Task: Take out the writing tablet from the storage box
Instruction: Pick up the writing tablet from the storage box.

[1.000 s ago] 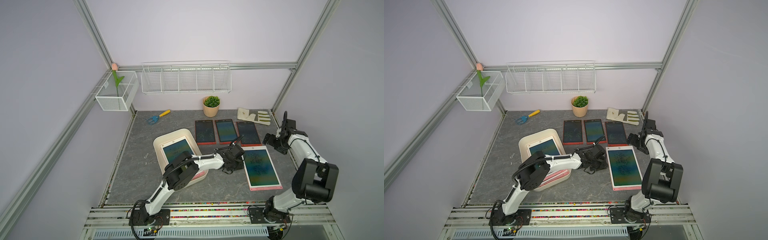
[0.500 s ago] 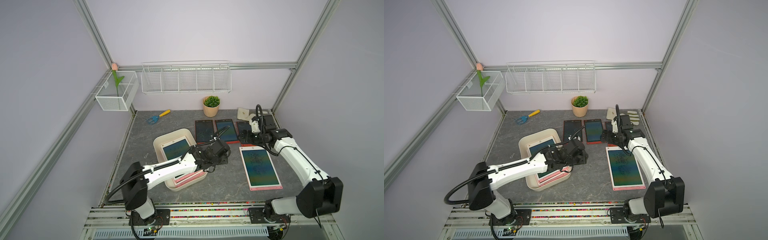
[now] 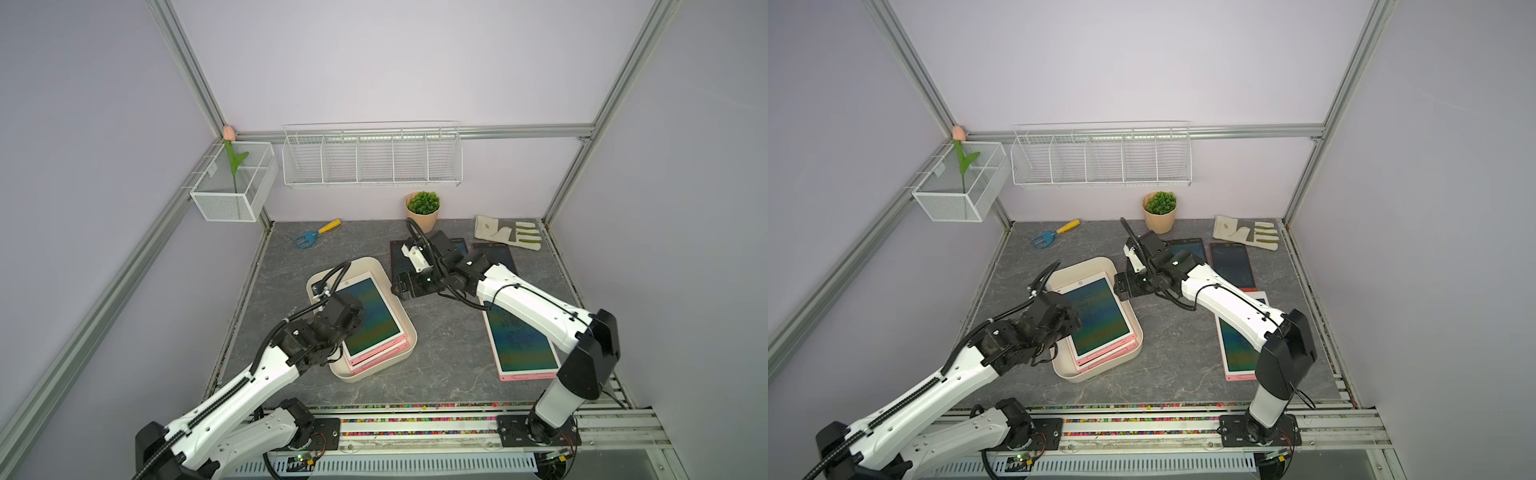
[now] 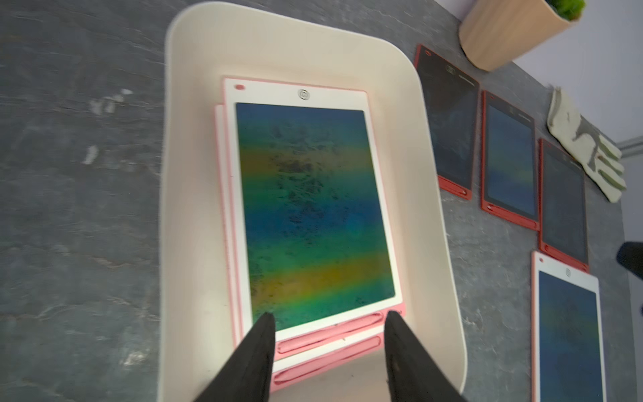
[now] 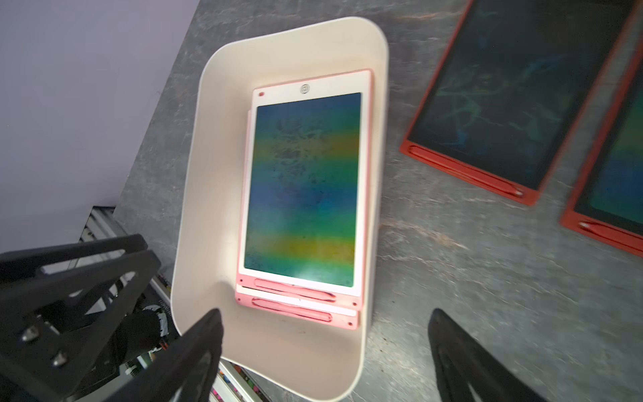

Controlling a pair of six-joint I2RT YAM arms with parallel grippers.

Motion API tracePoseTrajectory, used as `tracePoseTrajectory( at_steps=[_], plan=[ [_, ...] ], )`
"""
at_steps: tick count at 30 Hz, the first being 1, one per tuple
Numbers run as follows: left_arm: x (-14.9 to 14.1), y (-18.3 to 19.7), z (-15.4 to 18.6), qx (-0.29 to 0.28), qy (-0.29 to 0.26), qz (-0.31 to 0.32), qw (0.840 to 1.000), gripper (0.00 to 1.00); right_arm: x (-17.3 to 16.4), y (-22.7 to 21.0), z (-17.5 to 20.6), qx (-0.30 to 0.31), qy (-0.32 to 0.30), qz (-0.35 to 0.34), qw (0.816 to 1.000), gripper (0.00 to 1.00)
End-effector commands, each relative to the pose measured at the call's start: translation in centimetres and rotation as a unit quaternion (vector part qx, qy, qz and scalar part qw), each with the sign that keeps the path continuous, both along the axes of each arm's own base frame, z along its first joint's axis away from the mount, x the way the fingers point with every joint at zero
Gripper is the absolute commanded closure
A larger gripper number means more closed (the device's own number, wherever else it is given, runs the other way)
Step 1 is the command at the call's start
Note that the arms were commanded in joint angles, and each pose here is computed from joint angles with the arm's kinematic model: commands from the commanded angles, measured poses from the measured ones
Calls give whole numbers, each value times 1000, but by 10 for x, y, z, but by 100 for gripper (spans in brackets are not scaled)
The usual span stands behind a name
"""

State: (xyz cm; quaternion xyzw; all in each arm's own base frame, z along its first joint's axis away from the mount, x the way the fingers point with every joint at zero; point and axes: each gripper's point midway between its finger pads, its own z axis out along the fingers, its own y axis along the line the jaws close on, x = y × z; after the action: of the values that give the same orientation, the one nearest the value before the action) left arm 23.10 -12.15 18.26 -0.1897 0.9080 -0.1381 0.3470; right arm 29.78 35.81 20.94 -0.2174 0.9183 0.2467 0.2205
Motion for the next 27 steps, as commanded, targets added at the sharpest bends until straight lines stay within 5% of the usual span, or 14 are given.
tracePoseTrajectory(
  at_steps=[1,10,27],
  plan=[
    [-10,25,-7,4,25,18,1000,48,-5,23,-19,-28,14,13,999,8],
    [3,41,-28,-11,60,42,997,48,4,68,-65,-67,37,35,996,9],
    [16,64,-70,-15,99,77,992,47,31,78,-126,-187,24,10,982,8]
  ],
)
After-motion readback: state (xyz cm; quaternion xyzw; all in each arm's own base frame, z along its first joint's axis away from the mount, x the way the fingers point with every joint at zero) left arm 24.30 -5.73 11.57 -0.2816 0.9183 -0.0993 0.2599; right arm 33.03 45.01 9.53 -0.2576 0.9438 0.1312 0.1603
